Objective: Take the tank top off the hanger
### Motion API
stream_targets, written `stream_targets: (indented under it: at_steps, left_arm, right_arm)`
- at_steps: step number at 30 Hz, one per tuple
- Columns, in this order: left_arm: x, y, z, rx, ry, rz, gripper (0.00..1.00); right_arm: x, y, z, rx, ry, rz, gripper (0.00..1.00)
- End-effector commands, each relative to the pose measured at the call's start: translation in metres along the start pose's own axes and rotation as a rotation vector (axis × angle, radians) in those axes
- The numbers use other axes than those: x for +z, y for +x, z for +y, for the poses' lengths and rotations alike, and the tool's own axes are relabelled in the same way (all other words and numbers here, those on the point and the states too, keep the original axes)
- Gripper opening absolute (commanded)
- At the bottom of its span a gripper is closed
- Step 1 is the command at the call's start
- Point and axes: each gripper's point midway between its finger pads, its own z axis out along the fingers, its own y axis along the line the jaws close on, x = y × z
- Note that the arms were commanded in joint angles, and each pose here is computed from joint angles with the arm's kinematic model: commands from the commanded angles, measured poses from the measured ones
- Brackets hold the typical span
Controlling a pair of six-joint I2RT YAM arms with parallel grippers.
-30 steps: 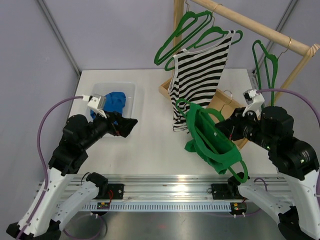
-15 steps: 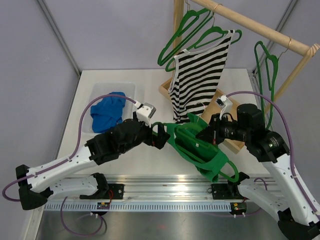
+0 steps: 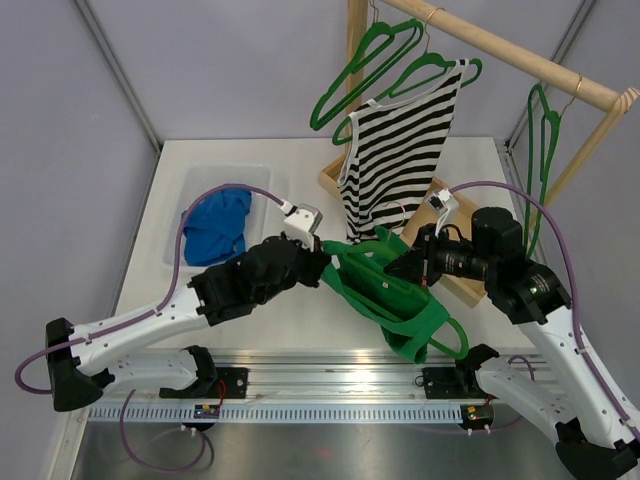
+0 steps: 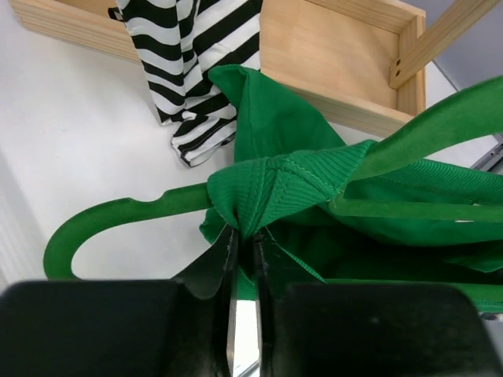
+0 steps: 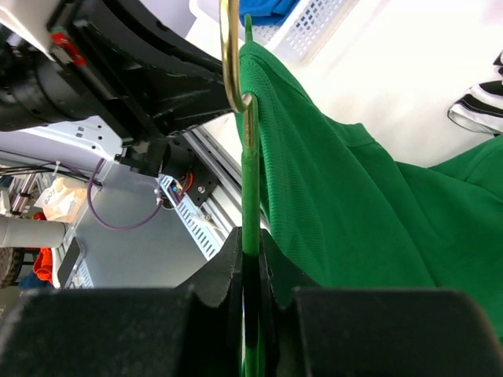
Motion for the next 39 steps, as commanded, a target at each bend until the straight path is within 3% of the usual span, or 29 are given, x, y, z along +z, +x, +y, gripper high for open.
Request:
stream_targets:
  at_steps: [1, 8, 14, 21, 25, 29, 34, 39]
  left_arm:
    - [-0.008, -0.033, 0.009, -0.032, -0.072, -0.099, 0.00]
    - [-0.042, -0.031, 0.092, -0.119, -0.472, -0.137, 0.00]
    - [-0.072, -0.022, 0.161, -0.291, -0.665, -0.148, 0.00]
    - [-0.092, -0.030, 0.178, -0.351, -0.690, -0.173, 0.00]
    - [-0.078, -0.029, 0.159, -0.349, -0.563, -0.141, 0.00]
    - [-0.067, -0.028, 0.133, -0.382, -0.405, -0.114, 0.00]
    - [-0.080, -0.041, 0.145, -0.403, -0.470, -0.176, 0.00]
    - [-0.067, -0.028, 0.142, -0.409, -0.452, -0.117, 0.00]
  right_arm:
    - [0.005, -0.003, -0.002, -0.034, -0.008, -0.017, 0.00]
    - [0.009, 0.034, -0.004, -0.068, -0.096, 0.099, 0.00]
    - [-0.009, 0.040, 0.023, -0.153, -0.234, 0.077, 0.00]
    - [-0.019, 0.043, 0.040, -0.225, -0.322, 0.064, 0.00]
    - [-0.022, 0.032, 0.047, -0.278, -0.342, -0.006, 0.00]
    - [-0.034, 0.036, 0.068, -0.370, -0.475, -0.020, 0.00]
    - [-0.030, 0.038, 0.060, -0.353, -0.435, 0.008, 0.00]
    - [-0.036, 0.031, 0.077, -0.426, -0.545, -0.065, 0.00]
